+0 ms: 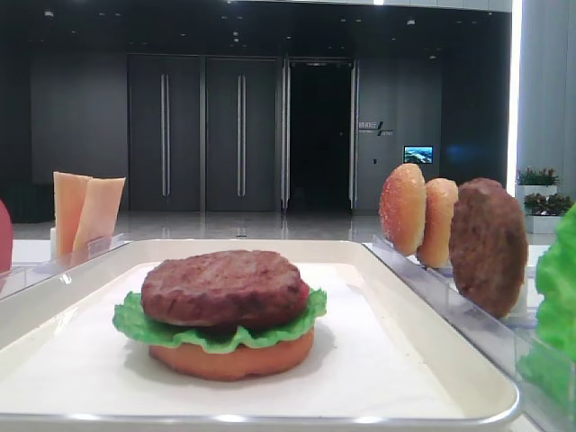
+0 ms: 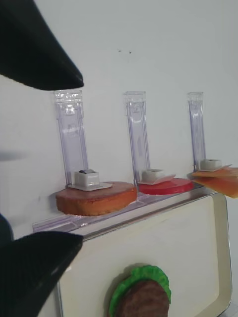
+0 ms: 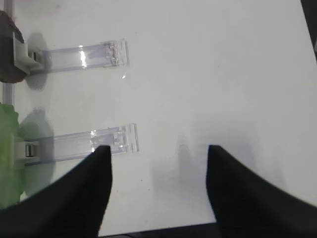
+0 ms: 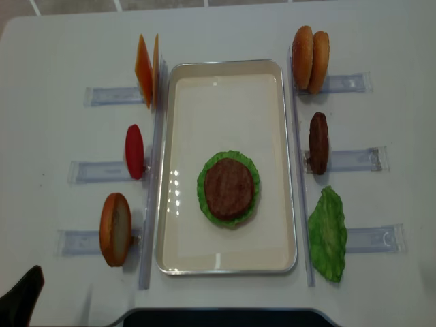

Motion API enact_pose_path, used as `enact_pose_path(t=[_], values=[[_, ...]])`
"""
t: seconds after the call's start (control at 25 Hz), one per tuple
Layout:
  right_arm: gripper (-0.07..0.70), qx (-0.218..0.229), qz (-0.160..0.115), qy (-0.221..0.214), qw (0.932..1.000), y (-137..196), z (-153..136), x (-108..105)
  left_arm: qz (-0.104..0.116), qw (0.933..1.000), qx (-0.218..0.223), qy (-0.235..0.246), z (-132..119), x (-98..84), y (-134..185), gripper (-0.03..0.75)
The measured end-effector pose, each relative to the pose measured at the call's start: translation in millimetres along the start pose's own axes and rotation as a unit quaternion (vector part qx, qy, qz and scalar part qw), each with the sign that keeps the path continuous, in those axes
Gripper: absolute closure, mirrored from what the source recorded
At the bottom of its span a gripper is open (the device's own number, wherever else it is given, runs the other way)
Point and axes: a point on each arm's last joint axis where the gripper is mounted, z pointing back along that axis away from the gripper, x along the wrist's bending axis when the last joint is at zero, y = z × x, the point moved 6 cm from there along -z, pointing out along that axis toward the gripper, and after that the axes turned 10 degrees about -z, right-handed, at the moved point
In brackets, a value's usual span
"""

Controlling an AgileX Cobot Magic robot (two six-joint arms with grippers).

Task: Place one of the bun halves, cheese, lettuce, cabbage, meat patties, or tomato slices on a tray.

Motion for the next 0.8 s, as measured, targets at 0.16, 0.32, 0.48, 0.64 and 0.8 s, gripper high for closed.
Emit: enact_pose_path(t=[0.16,0.32,0.48,0.64,0.8], values=[[0.202,-0.041,0.001,-0.008,0.9991,21.5,0.2,-4.2,0.000,1.0000,0.000,0.000,0.1,0.0,0.0,0.022],[0.202,-0.064,0.001,-0.012,0.9979,39.9,-4.6,-7.8,0.000,1.0000,0.000,0.000,0.1,0.0,0.0,0.022],[0.202,-0.101,0.005,-0.019,0.9947,50.0,-5.4,-9.8,0.000,1.0000,0.000,0.000,0.1,0.0,0.0,0.022],[0.202,-0.146,0.009,-0.027,0.9889,55.2,4.0,-10.6,0.000,1.0000,0.000,0.000,0.1,0.0,0.0,0.022],[0.202,-0.182,0.018,-0.032,0.9826,59.8,12.4,-11.2,0.000,1.0000,0.000,0.000,0.1,0.0,0.0,0.022]])
